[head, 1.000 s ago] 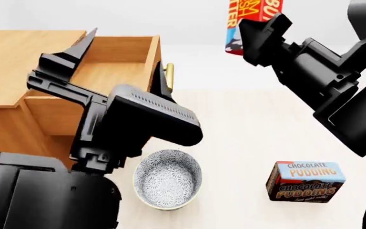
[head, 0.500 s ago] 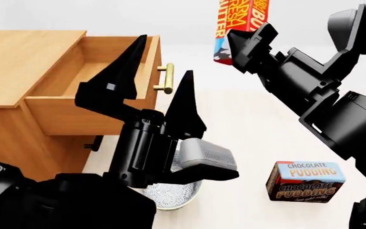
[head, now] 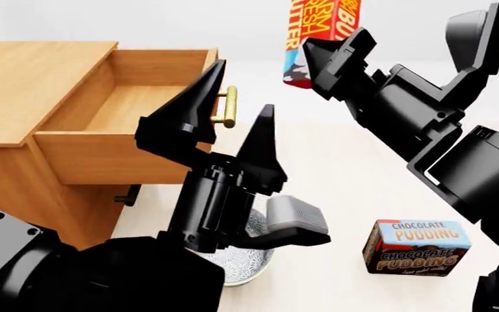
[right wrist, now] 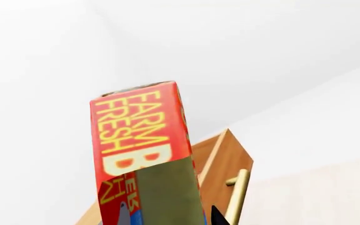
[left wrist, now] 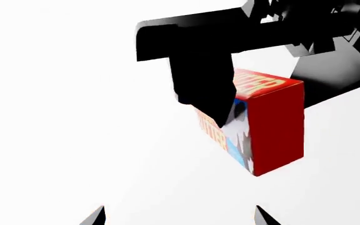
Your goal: Put the butter at the back in the top drawer of the cabinet and close it.
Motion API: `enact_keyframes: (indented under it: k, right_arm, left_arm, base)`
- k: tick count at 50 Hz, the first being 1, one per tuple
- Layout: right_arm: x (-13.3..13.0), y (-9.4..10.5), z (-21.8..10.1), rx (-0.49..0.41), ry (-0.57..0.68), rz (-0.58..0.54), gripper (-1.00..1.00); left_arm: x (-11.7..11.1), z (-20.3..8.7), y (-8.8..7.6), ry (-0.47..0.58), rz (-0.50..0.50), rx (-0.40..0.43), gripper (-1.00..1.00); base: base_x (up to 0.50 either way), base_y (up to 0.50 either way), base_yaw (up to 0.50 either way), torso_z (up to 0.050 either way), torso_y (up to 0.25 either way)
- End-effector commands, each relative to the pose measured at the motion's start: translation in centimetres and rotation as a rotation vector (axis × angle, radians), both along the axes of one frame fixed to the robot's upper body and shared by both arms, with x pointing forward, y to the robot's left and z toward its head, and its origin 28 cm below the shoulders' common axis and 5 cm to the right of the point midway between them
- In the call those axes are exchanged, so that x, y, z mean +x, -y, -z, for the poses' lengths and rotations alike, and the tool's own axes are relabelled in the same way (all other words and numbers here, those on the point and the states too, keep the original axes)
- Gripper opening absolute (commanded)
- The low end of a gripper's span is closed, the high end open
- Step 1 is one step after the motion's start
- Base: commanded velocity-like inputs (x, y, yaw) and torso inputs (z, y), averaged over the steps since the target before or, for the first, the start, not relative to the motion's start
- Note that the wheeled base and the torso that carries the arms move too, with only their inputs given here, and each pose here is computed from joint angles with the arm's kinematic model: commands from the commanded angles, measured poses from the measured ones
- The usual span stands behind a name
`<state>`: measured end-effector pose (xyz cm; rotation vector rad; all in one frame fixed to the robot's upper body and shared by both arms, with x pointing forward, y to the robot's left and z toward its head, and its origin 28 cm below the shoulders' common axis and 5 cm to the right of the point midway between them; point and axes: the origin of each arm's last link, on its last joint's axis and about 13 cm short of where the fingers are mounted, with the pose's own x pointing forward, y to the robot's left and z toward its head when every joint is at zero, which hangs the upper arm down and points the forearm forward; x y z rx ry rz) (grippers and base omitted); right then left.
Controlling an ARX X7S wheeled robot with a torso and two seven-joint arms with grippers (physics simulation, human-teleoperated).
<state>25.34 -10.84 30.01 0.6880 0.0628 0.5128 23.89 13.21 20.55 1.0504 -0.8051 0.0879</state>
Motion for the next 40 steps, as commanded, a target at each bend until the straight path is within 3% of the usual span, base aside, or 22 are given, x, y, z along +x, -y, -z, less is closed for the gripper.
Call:
enact_keyframes:
  k: [1,40]
  right_arm:
    - [-0.4,-0.6,-0.3,0.036,0.035,-0.042,-1.00]
    - [-0.6,-2.1,0.8,0.056,-0.002,-0.109,-1.00]
  left_arm:
    - [0.3,0.2,0.5,0.004,0.003,0.013,1.00]
    - [0.2,0.1,1.2,0.011,0.025,-0.005,1.00]
  base:
    - [0.00,0.00,0.00,0.000,0.000]
    - [0.00,0.00,0.00,0.001,0.001]
